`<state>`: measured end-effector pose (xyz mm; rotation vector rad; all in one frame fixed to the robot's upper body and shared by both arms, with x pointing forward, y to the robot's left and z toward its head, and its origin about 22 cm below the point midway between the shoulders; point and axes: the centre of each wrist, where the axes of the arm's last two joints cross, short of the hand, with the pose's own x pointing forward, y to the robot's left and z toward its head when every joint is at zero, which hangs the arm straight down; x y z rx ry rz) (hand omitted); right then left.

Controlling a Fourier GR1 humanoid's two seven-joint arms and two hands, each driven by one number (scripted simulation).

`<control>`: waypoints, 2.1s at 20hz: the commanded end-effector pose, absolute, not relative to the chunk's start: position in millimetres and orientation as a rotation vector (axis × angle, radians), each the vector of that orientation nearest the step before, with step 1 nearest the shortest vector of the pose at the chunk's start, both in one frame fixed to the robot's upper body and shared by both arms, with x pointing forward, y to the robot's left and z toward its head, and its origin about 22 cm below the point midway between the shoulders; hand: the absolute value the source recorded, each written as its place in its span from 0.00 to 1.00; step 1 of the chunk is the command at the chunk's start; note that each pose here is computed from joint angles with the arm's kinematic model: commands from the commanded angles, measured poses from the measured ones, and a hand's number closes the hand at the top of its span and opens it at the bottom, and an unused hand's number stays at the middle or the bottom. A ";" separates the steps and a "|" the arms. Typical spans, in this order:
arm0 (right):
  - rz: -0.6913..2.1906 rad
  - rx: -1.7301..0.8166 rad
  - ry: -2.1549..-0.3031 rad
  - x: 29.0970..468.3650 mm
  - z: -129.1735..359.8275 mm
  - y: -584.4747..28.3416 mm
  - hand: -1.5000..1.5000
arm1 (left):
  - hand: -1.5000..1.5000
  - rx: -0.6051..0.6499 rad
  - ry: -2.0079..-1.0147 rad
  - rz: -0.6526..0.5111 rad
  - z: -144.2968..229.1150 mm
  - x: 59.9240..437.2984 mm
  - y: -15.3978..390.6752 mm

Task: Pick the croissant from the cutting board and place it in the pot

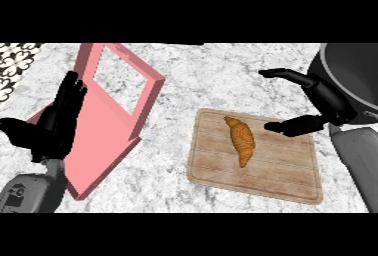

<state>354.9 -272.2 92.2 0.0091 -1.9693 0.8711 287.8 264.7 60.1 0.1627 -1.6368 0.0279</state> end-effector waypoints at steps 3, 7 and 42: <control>1.083 0.095 -2.006 397.5 107.1 -286.5 0.00 | 0.50 0.155 -1.628 0.011 72.8 283.3 262.4; 1.374 0.063 -1.782 409.2 142.9 -251.9 0.00 | 0.50 0.165 -1.621 0.051 80.9 296.8 267.3; 1.973 -0.226 -1.135 373.7 57.7 -126.1 0.00 | 0.50 0.202 -1.626 0.063 79.0 281.8 276.0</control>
